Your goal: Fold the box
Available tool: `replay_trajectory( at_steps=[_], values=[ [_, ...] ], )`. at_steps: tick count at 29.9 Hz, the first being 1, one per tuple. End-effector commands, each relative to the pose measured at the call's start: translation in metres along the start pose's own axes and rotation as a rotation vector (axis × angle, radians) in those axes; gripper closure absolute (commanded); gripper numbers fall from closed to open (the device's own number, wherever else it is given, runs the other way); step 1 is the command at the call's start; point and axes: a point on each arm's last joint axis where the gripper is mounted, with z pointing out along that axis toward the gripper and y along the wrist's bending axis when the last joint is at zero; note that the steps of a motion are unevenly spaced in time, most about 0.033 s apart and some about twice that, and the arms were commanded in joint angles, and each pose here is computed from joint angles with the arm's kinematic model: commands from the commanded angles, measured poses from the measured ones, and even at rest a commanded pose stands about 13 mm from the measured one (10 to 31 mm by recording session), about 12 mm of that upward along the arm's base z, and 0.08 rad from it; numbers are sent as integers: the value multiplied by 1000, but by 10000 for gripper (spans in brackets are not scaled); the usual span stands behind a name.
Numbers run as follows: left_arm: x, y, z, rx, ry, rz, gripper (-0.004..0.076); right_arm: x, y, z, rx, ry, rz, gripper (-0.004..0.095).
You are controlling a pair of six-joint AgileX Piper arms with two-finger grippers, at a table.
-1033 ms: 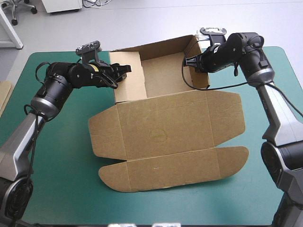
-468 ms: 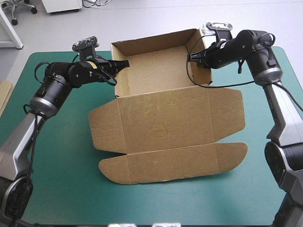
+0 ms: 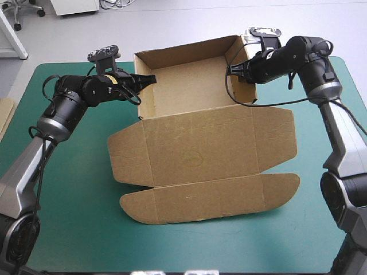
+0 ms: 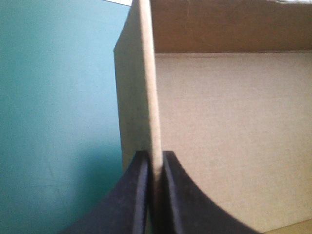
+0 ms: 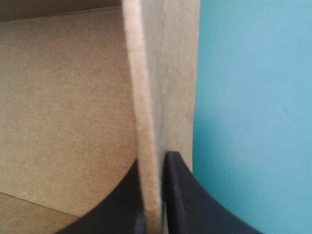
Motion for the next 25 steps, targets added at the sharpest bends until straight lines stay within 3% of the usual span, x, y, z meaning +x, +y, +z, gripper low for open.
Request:
replay_trajectory(
  at_steps=[1, 7, 10, 16, 25],
  values=[
    [-10, -12, -19, 54, -76, -6, 734, -5, 26, -36, -101, -65, 36, 908],
    [-4, -4, -11, -21, -3, 47, 734, 10, 13, -4, 80, 114, -38, 904],
    [2, 1, 2, -75, 93, 67, 734, 13, 14, 9, 129, 141, -77, 905],
    [13, 10, 34, -139, 252, 91, 734, 19, 14, 33, 144, 187, -70, 905],
    [16, 16, 57, -155, 251, 103, 734, 31, 2, 80, 152, 287, 10, 905]
  ],
)
